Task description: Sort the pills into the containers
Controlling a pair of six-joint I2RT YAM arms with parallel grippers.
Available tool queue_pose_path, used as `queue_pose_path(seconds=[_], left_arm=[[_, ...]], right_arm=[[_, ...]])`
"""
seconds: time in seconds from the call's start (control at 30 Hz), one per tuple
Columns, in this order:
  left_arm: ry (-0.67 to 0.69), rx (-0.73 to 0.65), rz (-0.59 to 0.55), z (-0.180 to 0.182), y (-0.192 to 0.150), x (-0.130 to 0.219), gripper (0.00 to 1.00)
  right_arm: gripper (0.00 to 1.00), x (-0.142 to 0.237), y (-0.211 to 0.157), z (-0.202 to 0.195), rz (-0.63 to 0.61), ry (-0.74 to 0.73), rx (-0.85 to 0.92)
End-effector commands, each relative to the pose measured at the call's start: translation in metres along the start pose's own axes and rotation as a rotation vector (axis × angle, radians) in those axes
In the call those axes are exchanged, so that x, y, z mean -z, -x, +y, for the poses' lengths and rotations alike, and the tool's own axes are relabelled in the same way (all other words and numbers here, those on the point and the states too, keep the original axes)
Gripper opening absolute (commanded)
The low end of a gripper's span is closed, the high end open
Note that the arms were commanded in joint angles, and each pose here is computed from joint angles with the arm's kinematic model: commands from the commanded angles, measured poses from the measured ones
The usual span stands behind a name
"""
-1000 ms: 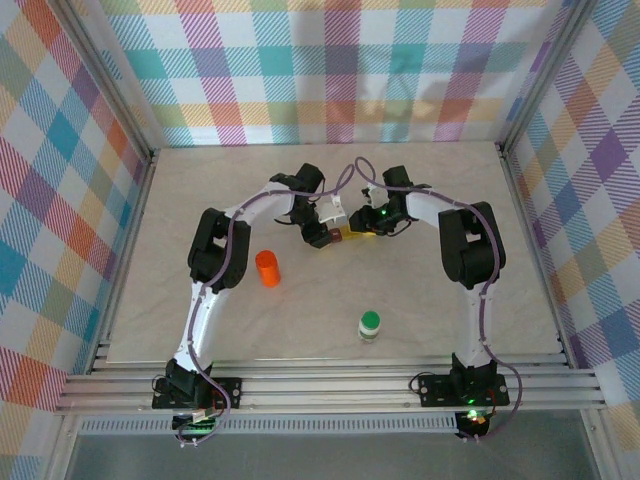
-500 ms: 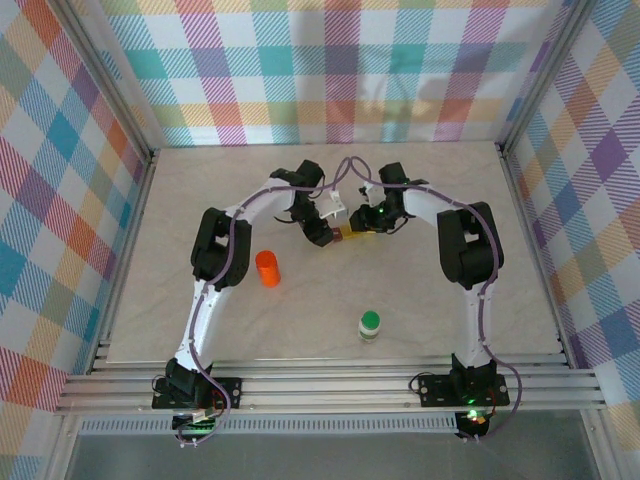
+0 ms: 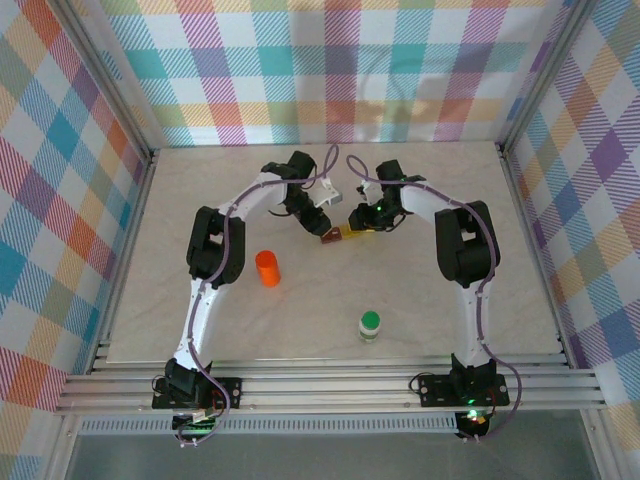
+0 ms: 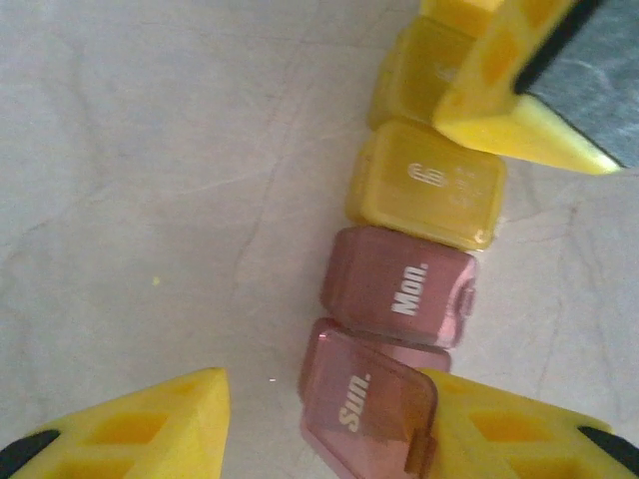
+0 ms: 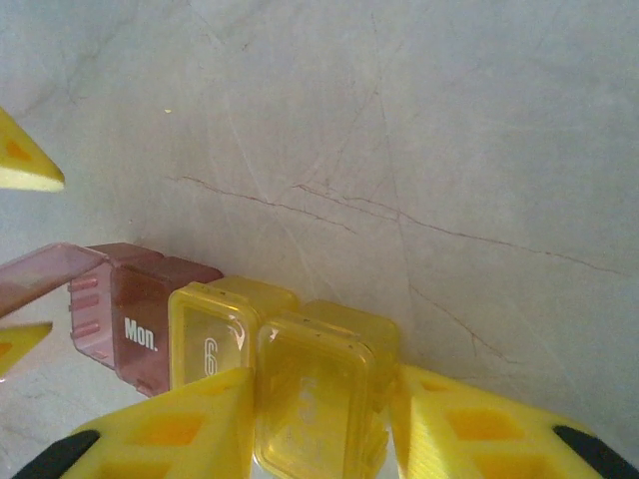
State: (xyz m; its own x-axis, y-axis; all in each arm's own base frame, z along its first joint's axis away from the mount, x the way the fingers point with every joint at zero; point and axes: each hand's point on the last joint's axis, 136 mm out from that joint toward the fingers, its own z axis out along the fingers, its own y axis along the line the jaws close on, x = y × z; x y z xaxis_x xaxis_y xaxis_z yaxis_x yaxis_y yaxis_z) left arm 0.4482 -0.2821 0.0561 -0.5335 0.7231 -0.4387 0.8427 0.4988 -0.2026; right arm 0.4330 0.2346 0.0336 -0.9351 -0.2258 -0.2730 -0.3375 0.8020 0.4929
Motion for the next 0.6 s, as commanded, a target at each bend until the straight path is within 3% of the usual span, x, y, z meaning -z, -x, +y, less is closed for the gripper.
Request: queue_pose_path(seconds=[0.0, 0.23, 0.57], left_arm=[[0.115, 0.033, -0.039, 0.027, 0.01, 0.005, 0.5], [0.206, 0.044, -0.047, 0.045, 0.013, 0.006, 0.5], [0.177, 0.036, 0.043, 0.043, -0.011, -0.012, 0.5]], right_arm=[[0.38, -0.028, -0.044, -0.027, 0.161, -0.095, -0.035], [0.38, -0.029, -0.045, -0.025, 0.164, -0.089, -0.029], [0.4, -0.029, -0.044, -0.031, 0.16, -0.131, -0.038]])
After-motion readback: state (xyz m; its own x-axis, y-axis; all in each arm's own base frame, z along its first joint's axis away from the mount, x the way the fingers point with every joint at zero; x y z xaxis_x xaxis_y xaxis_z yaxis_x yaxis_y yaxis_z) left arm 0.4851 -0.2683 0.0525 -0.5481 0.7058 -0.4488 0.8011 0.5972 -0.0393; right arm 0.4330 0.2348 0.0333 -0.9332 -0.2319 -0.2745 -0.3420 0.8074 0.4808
